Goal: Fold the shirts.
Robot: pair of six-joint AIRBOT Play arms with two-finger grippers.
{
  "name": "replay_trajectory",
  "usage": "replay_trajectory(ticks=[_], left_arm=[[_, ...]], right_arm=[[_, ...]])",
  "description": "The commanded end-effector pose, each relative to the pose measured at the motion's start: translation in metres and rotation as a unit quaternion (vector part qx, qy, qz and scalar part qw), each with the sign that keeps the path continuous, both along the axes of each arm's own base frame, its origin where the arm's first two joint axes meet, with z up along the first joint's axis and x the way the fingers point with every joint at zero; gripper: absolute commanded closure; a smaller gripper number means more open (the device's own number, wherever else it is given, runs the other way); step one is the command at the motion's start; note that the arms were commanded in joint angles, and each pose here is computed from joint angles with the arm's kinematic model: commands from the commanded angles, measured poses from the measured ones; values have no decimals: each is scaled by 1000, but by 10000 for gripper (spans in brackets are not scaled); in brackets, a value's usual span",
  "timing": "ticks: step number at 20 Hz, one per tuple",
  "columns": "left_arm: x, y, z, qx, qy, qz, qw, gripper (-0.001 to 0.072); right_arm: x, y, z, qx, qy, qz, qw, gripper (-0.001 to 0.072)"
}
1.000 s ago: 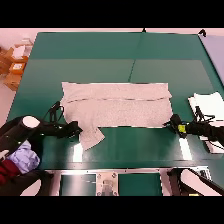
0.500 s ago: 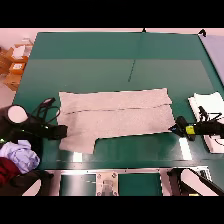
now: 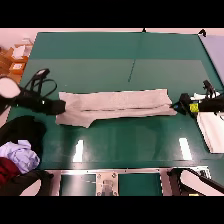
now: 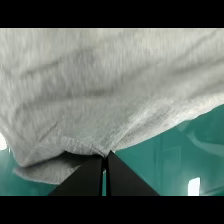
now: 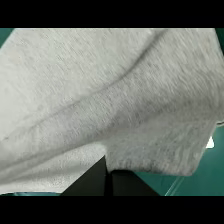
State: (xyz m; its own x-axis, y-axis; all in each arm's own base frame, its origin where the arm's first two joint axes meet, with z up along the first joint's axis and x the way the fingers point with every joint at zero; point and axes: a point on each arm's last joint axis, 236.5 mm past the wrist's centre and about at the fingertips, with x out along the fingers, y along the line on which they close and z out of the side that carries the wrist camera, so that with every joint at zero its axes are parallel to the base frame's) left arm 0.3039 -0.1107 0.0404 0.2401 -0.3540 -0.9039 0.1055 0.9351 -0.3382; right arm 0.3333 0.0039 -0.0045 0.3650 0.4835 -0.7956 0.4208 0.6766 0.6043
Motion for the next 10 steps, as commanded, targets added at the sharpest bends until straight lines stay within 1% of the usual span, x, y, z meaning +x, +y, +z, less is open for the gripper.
replay_trajectory(ticks=[1,4,5,6,7,8,9,10], left_arm=[[55,4,-2,6,-20,3,1000,684],[100,20,-14,7,-17,24,1000,684],[112,17,-22,1,-14,15,1000,683],[123,11,-30,-9,-17,2,1000,683],[136,-1,-36,-33,-26,-12,999,682],[151,-12,-44,-59,-35,-7,998,666],[165,-19,-50,-81,-43,6,996,390],[175,-20,-54,-90,-50,19,994,127]], right_arm=[[51,4,4,0,-18,-1,1000,702],[90,3,-14,2,-9,4,1000,702],[104,2,-23,2,-7,7,1000,703],[118,2,-31,3,-4,7,1000,703],[130,1,-40,4,-1,4,1000,702],[144,1,-47,8,-3,-2,1000,697],[157,-1,-51,15,-8,-10,1000,595],[170,-3,-51,21,-17,-14,1000,403]])
